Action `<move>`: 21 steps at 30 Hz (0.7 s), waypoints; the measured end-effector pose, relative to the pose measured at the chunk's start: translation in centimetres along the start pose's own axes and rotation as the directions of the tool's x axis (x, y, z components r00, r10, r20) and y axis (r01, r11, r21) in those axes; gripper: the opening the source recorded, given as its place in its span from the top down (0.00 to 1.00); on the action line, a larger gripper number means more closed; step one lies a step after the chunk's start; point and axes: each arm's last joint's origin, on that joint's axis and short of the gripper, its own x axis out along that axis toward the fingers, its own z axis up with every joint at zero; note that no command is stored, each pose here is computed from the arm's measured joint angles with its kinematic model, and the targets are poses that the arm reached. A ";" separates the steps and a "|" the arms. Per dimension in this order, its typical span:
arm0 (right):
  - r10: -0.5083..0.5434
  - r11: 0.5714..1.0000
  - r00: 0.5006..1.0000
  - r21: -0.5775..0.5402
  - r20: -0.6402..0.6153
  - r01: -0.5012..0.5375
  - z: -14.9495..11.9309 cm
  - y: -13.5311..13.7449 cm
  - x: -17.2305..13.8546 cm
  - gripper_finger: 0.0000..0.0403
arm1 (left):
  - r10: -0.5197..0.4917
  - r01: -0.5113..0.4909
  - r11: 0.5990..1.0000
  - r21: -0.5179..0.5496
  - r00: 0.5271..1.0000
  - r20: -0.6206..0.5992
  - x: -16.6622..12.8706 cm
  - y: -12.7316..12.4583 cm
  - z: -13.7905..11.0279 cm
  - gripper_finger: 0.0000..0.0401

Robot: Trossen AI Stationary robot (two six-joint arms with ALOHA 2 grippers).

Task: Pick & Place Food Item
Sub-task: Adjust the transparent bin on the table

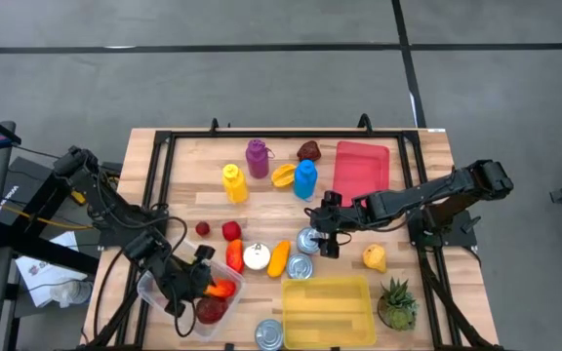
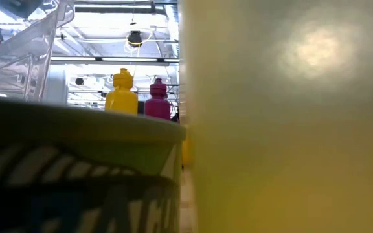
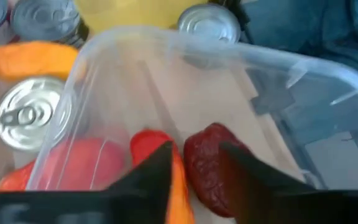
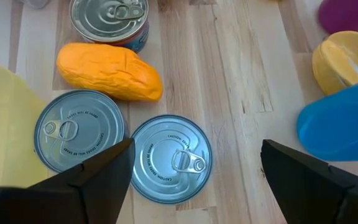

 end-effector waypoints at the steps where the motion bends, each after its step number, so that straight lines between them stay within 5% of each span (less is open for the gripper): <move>1: 0.000 1.000 1.000 0.000 0.000 0.000 0.0 0.0 0.0 0.17 | -0.008 0.008 1.000 0.005 1.000 0.012 0.0 -0.1 0.1 0.81; 4: 0.000 1.000 1.000 0.000 0.000 0.000 0.0 0.0 0.0 0.17 | -0.063 0.062 0.998 0.030 0.997 0.037 0.0 -0.3 0.5 0.97; 10: 0.000 1.000 1.000 -0.001 0.000 0.000 0.0 0.0 0.0 0.17 | -0.081 0.079 0.996 0.029 0.994 0.067 0.6 0.3 1.2 1.00; 17: 0.003 1.000 1.000 -0.002 0.017 -0.003 0.2 0.0 0.0 0.17 | 0.099 -0.101 0.995 0.011 0.988 0.118 1.7 2.8 2.2 1.00; 21: 0.003 1.000 1.000 -0.019 0.022 -0.003 0.2 0.1 0.0 0.17 | -0.001 -0.003 1.000 0.027 0.990 0.138 1.1 2.9 2.5 1.00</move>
